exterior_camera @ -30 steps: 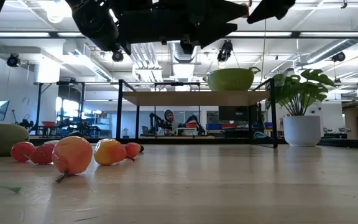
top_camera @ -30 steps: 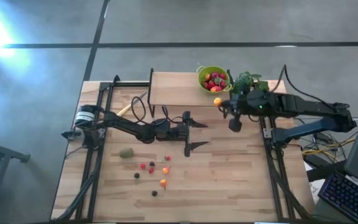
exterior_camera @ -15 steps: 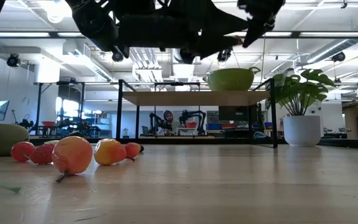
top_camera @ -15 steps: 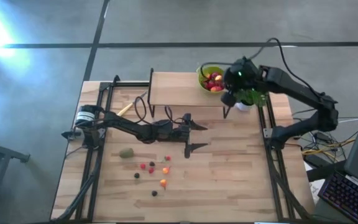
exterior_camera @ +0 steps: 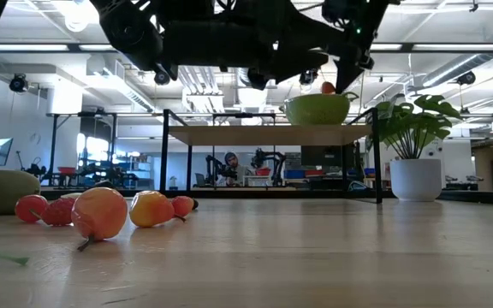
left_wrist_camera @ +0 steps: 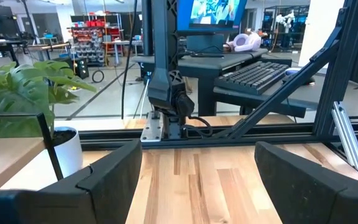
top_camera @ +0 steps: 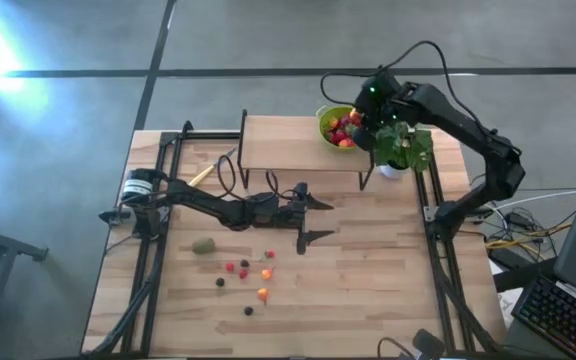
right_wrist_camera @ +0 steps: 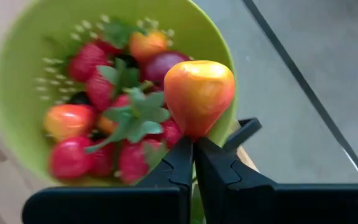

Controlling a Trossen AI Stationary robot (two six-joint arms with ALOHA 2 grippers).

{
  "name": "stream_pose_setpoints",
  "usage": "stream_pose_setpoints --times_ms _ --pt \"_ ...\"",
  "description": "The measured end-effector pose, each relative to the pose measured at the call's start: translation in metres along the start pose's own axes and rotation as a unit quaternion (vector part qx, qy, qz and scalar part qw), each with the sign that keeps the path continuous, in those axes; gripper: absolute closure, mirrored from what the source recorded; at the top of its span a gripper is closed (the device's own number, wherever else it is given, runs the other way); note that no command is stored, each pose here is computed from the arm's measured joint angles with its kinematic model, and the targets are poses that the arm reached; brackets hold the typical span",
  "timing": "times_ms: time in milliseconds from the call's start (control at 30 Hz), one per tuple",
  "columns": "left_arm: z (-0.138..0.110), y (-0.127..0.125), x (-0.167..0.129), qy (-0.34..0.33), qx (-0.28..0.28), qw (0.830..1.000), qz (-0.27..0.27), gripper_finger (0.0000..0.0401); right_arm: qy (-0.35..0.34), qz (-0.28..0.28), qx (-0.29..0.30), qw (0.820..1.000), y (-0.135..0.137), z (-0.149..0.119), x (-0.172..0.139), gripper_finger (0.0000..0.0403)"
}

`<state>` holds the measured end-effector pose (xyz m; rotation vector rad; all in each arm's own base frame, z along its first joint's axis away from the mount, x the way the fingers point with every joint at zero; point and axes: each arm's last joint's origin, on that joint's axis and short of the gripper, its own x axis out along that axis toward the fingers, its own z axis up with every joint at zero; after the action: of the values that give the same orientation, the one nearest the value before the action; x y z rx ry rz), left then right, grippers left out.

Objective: Build produce basket
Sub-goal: Put the pear into the green basket

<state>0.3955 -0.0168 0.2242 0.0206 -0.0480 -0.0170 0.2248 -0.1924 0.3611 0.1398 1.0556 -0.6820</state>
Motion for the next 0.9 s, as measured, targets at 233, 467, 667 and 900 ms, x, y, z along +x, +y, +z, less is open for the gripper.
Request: stream_pose_setpoints --times_ms 233,467,667,900 --pt "-0.001 0.000 0.000 0.007 0.000 1.000 0.000 0.0084 0.027 -0.003 0.008 1.000 -0.006 -0.001 0.013 0.0394" --pt "-0.001 0.000 0.000 0.007 0.000 1.000 0.000 0.0084 0.032 -0.001 0.006 0.999 -0.006 0.000 0.017 0.0394" --pt "-0.001 0.000 0.000 0.007 0.000 1.000 0.000 0.0084 0.034 -0.001 0.005 0.999 -0.006 0.000 0.018 0.0394" --pt "-0.001 0.000 0.000 0.007 0.000 1.000 0.000 0.0084 0.033 -0.001 0.004 0.999 -0.006 0.000 0.018 0.0388"
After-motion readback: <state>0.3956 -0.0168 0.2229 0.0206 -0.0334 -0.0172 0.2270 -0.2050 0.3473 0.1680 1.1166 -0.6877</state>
